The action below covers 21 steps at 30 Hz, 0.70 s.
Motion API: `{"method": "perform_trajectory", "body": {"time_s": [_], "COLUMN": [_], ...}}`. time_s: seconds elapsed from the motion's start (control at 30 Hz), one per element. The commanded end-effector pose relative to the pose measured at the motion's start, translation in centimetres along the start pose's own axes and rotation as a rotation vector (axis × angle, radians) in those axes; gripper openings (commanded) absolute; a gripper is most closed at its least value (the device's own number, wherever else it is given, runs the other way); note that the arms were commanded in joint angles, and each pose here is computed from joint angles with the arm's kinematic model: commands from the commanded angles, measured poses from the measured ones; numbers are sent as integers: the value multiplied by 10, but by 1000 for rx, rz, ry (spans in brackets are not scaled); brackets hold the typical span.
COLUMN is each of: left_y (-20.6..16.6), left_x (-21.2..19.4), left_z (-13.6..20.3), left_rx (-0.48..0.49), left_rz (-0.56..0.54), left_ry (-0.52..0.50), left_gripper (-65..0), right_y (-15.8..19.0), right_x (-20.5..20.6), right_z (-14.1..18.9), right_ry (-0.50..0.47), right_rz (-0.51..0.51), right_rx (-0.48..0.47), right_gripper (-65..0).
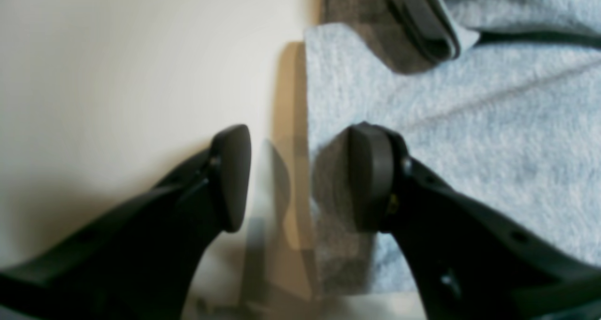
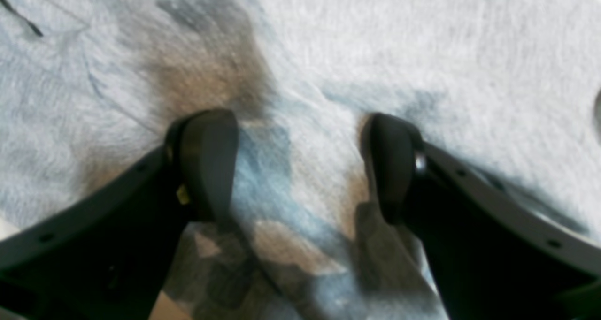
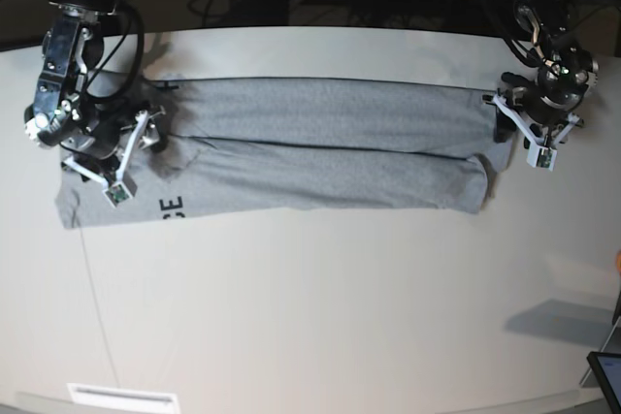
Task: Fold the T-shirt properly
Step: 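Lower both grippers onto the two ends of the grey strip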
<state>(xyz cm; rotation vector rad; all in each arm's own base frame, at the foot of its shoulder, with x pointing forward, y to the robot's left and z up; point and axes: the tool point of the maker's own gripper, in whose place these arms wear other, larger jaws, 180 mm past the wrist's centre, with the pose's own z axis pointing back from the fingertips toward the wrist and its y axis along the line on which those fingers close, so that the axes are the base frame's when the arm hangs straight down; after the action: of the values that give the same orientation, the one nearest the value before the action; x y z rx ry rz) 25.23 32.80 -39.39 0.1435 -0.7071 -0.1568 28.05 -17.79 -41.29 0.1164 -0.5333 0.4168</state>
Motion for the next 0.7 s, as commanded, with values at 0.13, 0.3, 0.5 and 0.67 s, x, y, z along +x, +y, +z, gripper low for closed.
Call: {"method": "perform_trajectory", "body": {"time_s": [0.13, 0.3, 0.5, 0.67], "left_y": [16, 16, 20, 20], "left_x": [15, 18, 35, 48], "left_z": [0, -8, 0, 13], "left_rx": [38, 28, 50, 74], "left_rz": [0, 25, -2, -39], "left_ry": [-29, -30, -70, -106], "left_gripper": [-324, -324, -324, -324], "right_y": [-13, -21, -28, -33], "right_x": [3, 12, 19, 36], "right_z": [-6, -6, 6, 32], "right_ry": [27, 19, 15, -14], "right_rz": [-1, 3, 26, 79], "right_rx": [-19, -29, -65, -137], "right_gripper": [-223, -223, -223, -222]}}
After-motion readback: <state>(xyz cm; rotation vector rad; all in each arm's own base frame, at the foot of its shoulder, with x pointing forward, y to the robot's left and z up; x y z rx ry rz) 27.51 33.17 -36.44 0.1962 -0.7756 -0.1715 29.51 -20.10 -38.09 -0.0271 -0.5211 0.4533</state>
